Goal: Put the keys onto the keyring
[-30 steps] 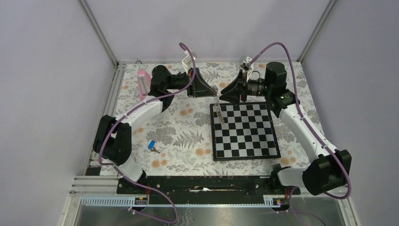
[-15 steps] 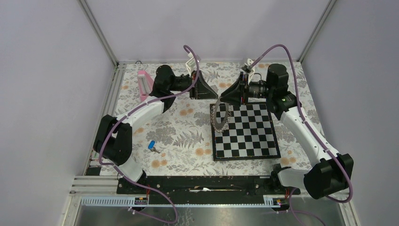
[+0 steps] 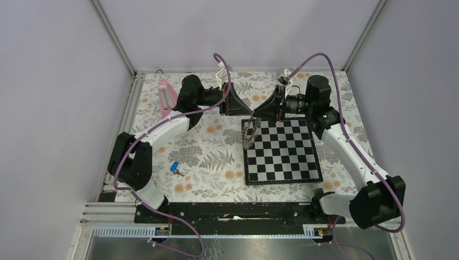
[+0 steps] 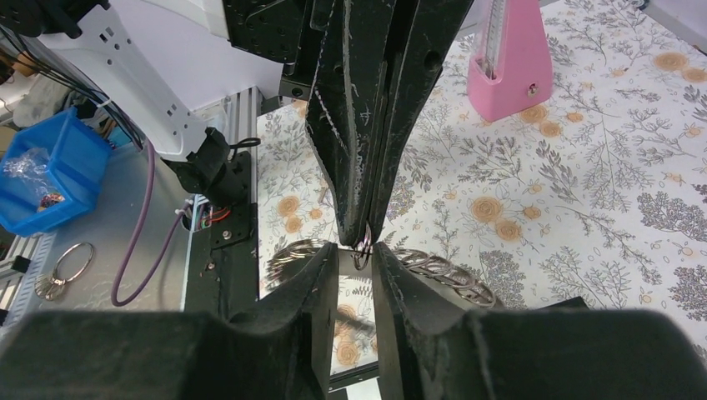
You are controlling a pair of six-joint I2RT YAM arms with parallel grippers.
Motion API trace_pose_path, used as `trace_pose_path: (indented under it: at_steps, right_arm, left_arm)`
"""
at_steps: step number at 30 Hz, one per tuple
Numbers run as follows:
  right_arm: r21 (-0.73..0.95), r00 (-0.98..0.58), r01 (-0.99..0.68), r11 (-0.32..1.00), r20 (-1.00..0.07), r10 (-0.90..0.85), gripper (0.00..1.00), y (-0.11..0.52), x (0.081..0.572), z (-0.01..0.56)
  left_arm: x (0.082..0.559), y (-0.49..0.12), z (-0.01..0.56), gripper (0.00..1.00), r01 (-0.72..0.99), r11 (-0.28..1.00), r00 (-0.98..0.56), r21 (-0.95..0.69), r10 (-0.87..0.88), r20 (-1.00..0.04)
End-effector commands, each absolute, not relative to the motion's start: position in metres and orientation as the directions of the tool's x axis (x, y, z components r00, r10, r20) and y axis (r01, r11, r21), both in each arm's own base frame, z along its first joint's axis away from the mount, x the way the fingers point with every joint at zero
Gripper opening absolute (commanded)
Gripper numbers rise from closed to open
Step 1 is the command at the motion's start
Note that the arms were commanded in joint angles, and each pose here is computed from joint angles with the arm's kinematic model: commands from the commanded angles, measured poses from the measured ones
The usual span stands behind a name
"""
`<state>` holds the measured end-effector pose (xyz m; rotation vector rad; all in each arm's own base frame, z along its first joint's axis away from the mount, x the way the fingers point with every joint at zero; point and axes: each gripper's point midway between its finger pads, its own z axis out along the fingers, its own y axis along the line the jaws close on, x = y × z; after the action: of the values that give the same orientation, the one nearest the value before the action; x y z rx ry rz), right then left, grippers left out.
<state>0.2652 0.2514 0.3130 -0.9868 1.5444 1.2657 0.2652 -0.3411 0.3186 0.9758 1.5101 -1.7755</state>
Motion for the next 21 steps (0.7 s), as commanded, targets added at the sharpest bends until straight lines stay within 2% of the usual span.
trace_pose_path:
  at_steps: [1, 9, 18, 19, 21]
  right_arm:
    - [0.252, -0.259, -0.958, 0.138, -0.965, -0.032, 0.29, 0.2549, 0.2637, 0.3181]
    - [0.265, -0.271, -0.955, 0.132, -0.962, -0.023, 0.26, 0.2561, 0.2641, 0.3168]
    - [0.243, -0.251, -0.958, 0.151, -0.967, -0.038, 0.00, 0.2542, 0.2657, 0.3157]
    - [0.234, -0.244, -0.959, 0.161, -0.969, -0.049, 0.00, 0.2531, 0.2663, 0.3152]
    - [0.193, -0.209, -0.965, 0.177, -0.975, -0.077, 0.00, 0.2501, 0.2670, 0.3165]
  left_arm:
    - [0.2648, -0.3411, 0.3326, 0.00, 0.863, -0.173, -0.485, -0.474, -0.028, -0.874]
    - [0.2644, -0.3419, 0.3324, 0.00, 0.862, -0.175, -0.487, -0.475, -0.029, -0.873]
    - [0.2631, -0.3415, 0.3291, 0.00, 0.867, -0.177, -0.477, -0.466, -0.026, -0.879]
    - [0.2633, -0.3409, 0.3275, 0.00, 0.871, -0.174, -0.469, -0.459, -0.022, -0.883]
    - [0.2657, -0.3401, 0.3235, 0.09, 0.887, -0.153, -0.441, -0.435, -0.007, -0.897]
